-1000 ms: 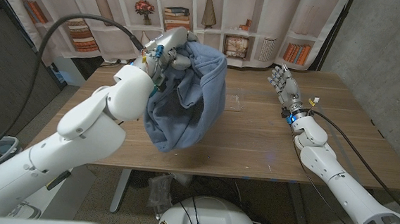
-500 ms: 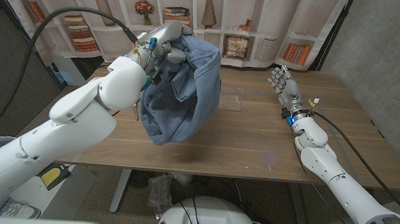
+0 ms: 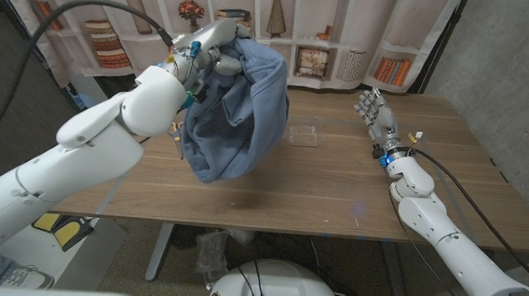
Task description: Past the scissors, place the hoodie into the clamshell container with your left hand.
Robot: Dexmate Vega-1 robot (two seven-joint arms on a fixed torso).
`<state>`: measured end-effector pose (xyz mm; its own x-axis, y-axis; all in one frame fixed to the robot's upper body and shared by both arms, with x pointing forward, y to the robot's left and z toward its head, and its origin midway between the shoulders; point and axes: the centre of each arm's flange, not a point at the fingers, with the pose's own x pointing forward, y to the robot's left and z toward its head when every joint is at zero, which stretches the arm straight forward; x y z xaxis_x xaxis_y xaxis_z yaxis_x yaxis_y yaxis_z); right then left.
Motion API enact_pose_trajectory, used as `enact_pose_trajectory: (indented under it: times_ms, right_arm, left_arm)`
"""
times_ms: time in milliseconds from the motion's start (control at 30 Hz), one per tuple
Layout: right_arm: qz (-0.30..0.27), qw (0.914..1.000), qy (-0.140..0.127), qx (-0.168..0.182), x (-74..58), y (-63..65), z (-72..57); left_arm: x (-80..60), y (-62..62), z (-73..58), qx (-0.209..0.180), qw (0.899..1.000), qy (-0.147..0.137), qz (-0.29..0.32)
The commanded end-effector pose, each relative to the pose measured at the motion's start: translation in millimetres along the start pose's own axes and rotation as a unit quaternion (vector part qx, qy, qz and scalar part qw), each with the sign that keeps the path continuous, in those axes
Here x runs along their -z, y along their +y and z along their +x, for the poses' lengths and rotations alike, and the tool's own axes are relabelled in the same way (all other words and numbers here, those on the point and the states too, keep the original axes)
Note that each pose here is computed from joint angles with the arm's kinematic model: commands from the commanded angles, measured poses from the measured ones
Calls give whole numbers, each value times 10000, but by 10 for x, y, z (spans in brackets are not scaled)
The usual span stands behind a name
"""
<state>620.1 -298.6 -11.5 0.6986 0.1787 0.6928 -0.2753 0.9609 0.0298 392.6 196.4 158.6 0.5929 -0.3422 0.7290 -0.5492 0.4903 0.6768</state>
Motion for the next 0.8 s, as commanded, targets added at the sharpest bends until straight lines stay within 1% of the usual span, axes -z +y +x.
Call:
enact_pose_trajectory:
  times_ms: [33,300,533,800]
  right_arm:
    - [-21,10000,3,3,-13,9,-37]
    - [-28,10000,5,-28,-9,35,-21]
    - [-5,10000,-8,-31,-11,59,7]
    - [15,10000,-35,3,-18,76,26]
  left_arm:
    - [100,114,54,-245,9995,-174,-15]
    - [213,173,161,-263,9993,-190,-207]
    - [284,205,301,-274,9993,-149,-212]
    - [348,215,464,-354,9988,-210,-268]
